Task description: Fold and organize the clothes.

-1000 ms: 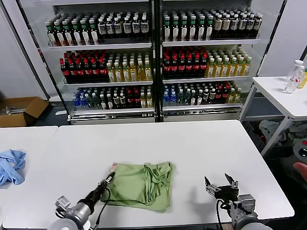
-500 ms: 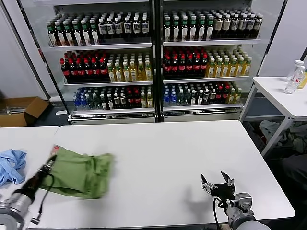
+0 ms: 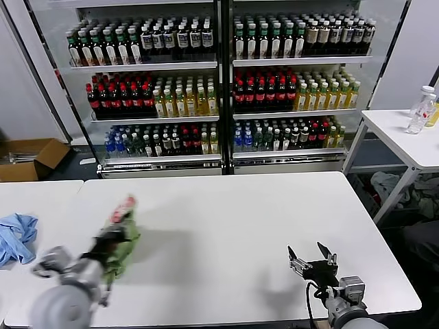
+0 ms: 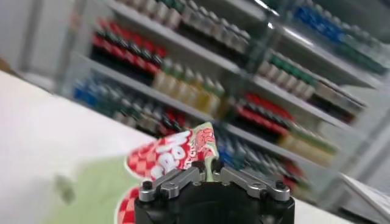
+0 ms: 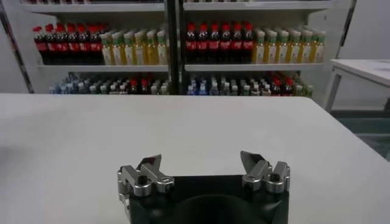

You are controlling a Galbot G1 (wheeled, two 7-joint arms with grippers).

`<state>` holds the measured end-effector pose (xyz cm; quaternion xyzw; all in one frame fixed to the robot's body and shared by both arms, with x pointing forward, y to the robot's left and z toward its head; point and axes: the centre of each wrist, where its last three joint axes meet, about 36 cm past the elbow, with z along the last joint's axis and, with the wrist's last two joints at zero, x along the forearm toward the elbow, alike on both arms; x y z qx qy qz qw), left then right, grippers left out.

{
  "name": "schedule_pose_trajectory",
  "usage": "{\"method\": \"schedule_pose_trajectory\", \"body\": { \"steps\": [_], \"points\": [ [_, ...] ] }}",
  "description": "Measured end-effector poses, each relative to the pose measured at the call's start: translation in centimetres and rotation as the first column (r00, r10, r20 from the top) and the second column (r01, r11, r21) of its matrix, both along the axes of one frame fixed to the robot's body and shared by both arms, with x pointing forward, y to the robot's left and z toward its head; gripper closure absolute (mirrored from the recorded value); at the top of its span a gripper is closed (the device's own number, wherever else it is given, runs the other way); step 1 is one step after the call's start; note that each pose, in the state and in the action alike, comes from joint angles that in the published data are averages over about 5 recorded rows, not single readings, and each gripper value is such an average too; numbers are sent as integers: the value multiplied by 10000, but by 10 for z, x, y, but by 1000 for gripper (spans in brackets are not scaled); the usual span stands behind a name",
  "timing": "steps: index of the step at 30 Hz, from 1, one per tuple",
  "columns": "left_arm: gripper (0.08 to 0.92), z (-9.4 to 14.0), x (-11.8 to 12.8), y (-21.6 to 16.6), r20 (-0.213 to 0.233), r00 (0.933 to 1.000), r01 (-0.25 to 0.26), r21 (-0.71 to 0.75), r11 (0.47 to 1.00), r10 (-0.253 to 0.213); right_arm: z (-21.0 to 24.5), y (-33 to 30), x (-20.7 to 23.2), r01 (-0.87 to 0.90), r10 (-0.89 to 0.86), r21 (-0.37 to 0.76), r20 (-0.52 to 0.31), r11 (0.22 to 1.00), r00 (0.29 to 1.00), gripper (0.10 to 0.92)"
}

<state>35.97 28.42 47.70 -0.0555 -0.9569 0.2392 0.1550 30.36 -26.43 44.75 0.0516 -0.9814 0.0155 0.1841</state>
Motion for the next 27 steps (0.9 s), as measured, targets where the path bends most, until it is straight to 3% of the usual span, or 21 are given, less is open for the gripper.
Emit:
{"method": "schedule_pose_trajectory", "body": {
  "steps": [5,10,14,21,27],
  "points": [
    [892,-21,20,-75,-447,9918,1156,-871,9895,-1198,5,-5,2,55,-53,-72,208,10000,9998,200],
    [892,-41,38,-145,-773,9716,2118,-1363,9678,-2235,7,-7,5,12,-9,-88,344,10000,9994,200],
    [861,-56,47,-185,-816,9571,2687,-1076,9572,-2779,9,-8,8,-93,97,-94,462,9999,9989,200],
    [671,-63,51,-218,82,9489,3157,-207,9486,-3156,9,-5,19,-348,340,131,624,9993,9975,200],
    [498,-55,40,-212,1139,9449,3051,350,9517,-3071,6,15,37,-745,703,733,581,9945,9958,200]
  ]
}}
